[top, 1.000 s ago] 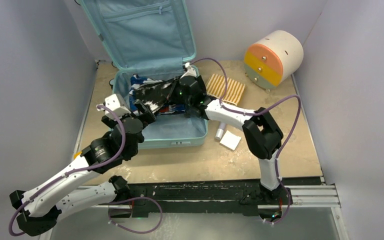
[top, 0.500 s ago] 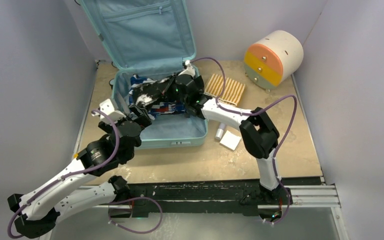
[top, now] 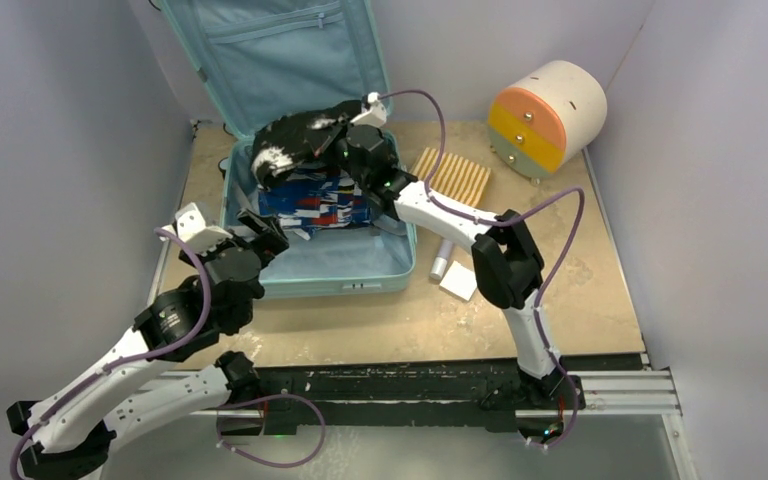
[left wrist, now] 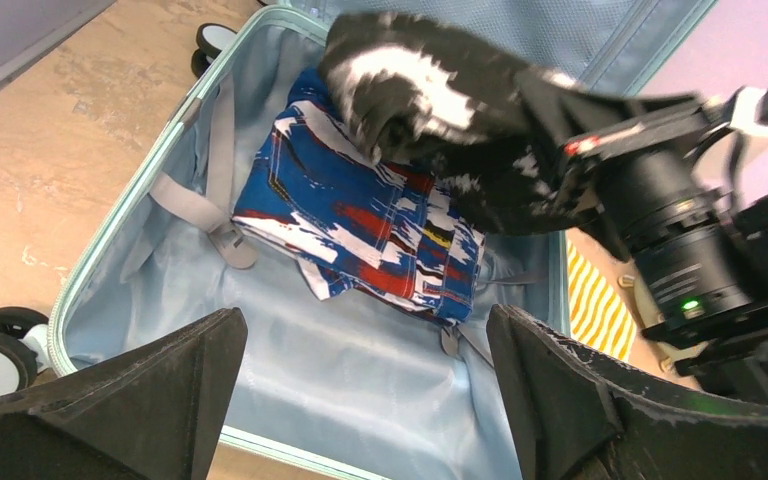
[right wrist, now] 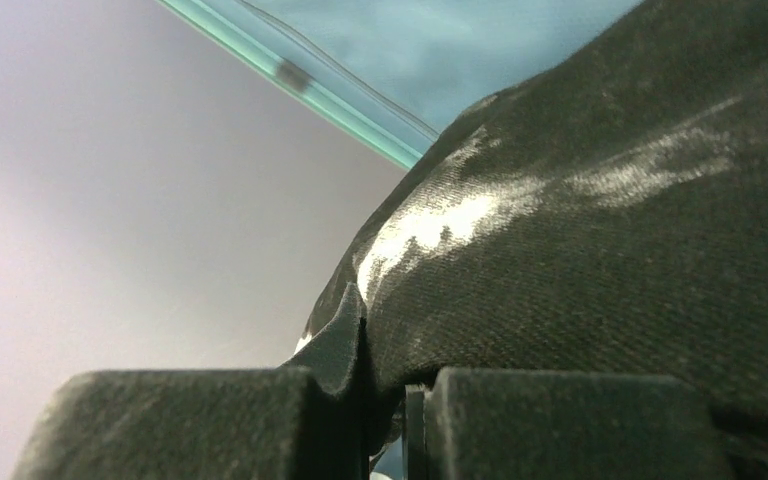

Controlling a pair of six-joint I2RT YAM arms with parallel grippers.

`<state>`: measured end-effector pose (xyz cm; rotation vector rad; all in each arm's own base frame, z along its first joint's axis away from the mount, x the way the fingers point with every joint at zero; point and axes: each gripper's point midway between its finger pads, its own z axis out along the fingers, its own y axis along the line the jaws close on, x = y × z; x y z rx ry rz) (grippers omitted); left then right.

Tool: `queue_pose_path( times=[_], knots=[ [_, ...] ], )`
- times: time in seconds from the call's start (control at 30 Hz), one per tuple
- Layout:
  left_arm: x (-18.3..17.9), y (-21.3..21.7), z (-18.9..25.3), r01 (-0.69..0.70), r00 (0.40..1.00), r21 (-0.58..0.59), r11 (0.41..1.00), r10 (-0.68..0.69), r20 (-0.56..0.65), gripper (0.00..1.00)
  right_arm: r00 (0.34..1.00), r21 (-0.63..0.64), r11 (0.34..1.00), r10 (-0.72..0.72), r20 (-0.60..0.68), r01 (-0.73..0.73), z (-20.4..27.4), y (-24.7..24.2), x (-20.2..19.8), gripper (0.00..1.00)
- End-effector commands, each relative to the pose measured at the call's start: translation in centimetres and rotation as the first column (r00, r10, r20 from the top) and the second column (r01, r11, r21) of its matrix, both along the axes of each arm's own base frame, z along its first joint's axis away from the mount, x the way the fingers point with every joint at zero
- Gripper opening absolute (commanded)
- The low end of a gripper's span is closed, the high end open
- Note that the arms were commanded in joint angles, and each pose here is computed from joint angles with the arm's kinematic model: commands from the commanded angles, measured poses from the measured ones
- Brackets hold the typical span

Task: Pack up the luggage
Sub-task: Place the clothes in the luggage.

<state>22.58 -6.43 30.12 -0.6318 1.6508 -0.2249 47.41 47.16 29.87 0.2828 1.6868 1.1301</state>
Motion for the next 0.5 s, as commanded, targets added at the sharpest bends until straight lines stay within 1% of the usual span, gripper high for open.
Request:
queue_pose_path(
  times=[0.0, 0.17, 0.47],
  knots=[
    [-0.2, 0.8, -0.1, -0.031, 0.999, -0.012, 0.999, 0.031, 0.013, 0.96, 1.0, 0.091, 0.996, -0.007, 0.006, 0.006, -0.4, 0.1, -1.2, 0.0],
    [-0.1, 0.6, -0.5, -0.027, 1.0, -0.002, 1.0, 0.027, 0.003, 0.96, 0.997, 0.037, 0.999, 0.041, -0.069, -0.039, -5.6, 2.2, -3.9, 0.0],
    [-0.1, 0.2, -1.3, -0.016, 1.0, -0.006, 1.0, 0.016, -0.021, 0.96, 0.961, 0.069, 0.994, 0.1, -0.258, -0.085, -11.5, 3.6, -8.1, 0.0]
  ],
)
